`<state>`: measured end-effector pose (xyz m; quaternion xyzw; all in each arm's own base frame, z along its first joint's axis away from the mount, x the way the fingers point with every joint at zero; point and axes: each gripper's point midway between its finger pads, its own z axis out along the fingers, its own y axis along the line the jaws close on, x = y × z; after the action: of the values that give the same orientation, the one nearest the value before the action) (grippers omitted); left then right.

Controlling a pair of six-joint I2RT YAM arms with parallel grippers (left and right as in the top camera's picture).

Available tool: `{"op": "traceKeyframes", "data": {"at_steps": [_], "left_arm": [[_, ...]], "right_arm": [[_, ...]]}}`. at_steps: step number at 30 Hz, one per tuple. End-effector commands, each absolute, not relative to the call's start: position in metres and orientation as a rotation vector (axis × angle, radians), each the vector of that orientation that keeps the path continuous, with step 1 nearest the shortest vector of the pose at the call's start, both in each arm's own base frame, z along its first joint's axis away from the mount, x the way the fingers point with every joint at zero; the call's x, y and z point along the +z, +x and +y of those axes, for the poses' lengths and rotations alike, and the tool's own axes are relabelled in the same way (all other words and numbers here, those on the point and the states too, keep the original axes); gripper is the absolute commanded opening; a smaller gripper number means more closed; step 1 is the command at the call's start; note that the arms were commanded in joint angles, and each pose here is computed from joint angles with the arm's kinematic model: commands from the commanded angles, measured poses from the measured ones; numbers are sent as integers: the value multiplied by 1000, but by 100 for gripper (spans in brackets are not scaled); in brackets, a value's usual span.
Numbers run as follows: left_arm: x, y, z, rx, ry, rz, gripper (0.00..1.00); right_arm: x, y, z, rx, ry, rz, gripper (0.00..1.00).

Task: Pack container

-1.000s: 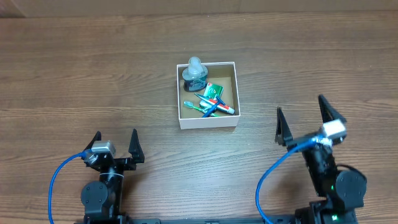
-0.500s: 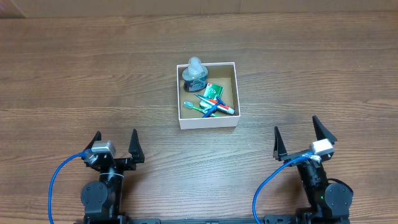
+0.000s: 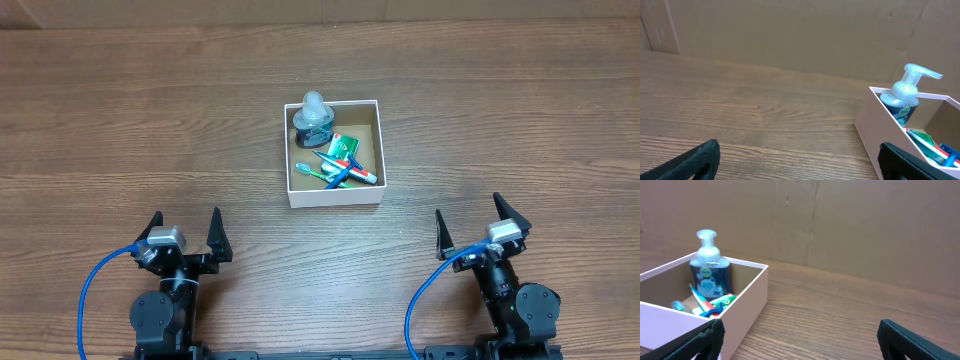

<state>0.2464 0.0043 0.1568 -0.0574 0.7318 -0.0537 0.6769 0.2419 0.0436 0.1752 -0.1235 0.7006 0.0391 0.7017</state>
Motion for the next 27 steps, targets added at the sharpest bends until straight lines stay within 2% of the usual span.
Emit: {"op": "traceKeyframes", "data": {"at_steps": [1,27], "left_arm": [[157,246,4,-113,-108,1639,100],[157,246,4,-113,-108,1639,100]], "right_arm": [[171,245,28,63,-159,1580,100],[170,245,23,63,-111,1589,100]]}}
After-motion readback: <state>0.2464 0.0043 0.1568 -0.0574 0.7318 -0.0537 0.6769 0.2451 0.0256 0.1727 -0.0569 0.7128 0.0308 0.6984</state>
